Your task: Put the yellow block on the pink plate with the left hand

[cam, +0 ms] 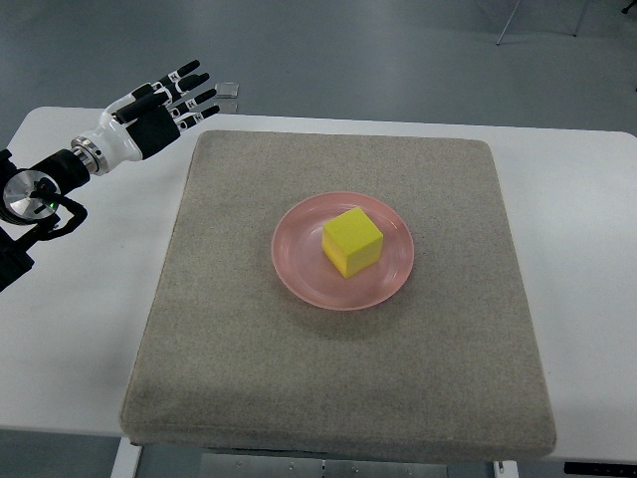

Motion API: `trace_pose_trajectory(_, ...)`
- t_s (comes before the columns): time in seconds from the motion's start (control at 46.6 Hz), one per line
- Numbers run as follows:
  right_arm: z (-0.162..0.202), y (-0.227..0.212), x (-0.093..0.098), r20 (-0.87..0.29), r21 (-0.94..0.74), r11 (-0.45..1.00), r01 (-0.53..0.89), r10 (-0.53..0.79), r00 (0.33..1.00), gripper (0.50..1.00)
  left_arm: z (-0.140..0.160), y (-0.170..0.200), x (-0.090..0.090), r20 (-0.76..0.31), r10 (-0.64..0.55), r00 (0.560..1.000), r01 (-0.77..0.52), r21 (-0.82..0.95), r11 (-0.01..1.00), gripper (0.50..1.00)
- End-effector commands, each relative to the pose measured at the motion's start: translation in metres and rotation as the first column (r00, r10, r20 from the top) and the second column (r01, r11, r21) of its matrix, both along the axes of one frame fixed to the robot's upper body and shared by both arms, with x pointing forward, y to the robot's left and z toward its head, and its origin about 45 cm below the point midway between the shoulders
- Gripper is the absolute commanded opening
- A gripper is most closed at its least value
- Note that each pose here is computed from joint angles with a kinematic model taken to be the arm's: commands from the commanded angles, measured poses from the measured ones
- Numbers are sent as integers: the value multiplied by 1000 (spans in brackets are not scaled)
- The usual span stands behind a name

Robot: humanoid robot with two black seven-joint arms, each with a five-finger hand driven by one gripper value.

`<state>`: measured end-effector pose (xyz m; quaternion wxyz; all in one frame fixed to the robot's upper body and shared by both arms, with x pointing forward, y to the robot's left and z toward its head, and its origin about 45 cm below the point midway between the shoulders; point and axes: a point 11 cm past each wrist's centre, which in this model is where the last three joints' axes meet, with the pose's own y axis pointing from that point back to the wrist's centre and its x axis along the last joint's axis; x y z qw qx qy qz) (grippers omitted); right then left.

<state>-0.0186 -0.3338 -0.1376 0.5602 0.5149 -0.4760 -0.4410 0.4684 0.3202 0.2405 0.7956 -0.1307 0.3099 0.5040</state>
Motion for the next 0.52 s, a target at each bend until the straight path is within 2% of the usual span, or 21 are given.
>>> trace_pose_trajectory(0.0,0,1,0,-1,2,1000,-1,1,1000,924,0,-1,0,-11,6,1000,-6,-31,999,999)
trace_pose_trajectory(0.494,-1,8,-4,-6,20,1000,-4,5,1000,924,-4,-3,-1,-47,-8,999,6,-52,999,996)
